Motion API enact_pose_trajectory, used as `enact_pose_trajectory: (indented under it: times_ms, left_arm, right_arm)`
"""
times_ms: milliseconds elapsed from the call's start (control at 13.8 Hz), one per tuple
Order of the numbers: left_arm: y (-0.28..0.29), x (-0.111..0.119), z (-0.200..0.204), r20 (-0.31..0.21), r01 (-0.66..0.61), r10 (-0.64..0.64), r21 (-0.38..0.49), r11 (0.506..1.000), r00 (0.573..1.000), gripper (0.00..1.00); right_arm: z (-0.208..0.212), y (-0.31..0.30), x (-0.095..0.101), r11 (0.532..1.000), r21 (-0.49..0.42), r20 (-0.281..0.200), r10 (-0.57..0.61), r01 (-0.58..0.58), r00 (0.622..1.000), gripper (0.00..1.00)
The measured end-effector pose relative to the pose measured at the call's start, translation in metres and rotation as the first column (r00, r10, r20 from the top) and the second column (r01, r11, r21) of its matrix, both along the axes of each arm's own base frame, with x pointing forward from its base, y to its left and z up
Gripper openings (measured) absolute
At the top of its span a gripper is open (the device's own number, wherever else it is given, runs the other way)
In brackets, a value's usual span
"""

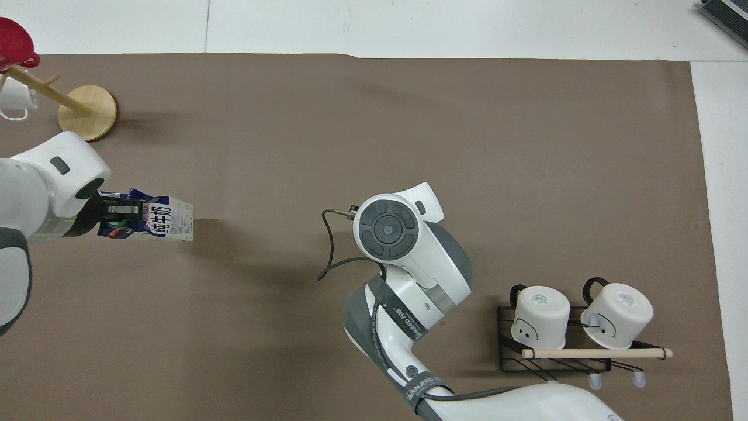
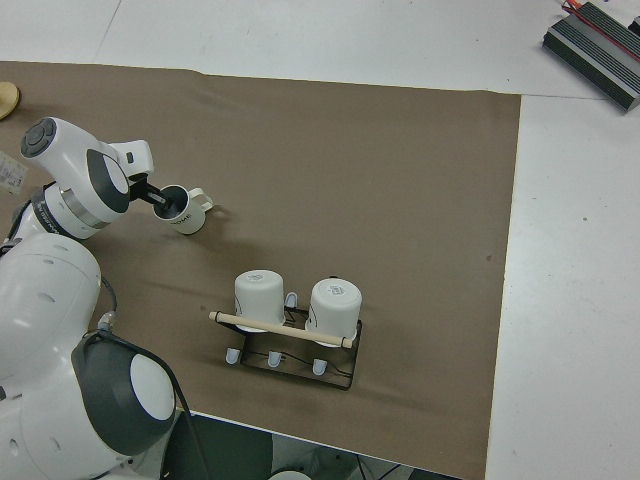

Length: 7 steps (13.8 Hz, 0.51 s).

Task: Place cup and milk on table

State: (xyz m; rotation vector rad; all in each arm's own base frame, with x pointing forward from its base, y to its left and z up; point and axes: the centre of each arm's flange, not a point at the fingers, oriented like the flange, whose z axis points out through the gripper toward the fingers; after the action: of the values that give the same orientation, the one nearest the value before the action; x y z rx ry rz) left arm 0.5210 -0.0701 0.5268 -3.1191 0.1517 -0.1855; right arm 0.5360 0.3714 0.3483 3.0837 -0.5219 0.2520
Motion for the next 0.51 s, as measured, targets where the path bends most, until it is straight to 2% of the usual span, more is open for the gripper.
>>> enact_pose_trajectory:
  times_ms: [218, 363, 436, 508]
  left_arm:
    - [-0.007, 0.0, -0.002, -0.003, -0.005, 0.005, -0.002, 1.0, 1.0, 0.42]
    - [-0.02, -0.002, 0.0, 0.001, -0.008, 0.008, -0.006, 1.0, 1.0, 0.42]
    - [-0.03, -0.003, 0.003, 0.004, -0.009, 0.009, -0.009, 1.0, 1.0, 0.42]
    - [-0.04, -0.004, 0.005, 0.008, -0.01, 0.01, -0.013, 1.0, 1.0, 0.42]
  right_arm:
    - [0.006, -0.004, 0.005, 1.0, 0.0, 0.014, -0.006, 0.006, 1.0, 0.73]
    - [0.037, -0.019, 0.012, 1.0, 0.001, 0.029, 0.005, -0.005, 1.0, 0.95]
    - [0.064, -0.036, 0.016, 1.0, -0.004, 0.024, 0.024, -0.024, 0.999, 1.0]
    - [0.093, -0.055, 0.016, 0.999, 0.0, 0.015, 0.038, -0.038, 0.999, 1.0]
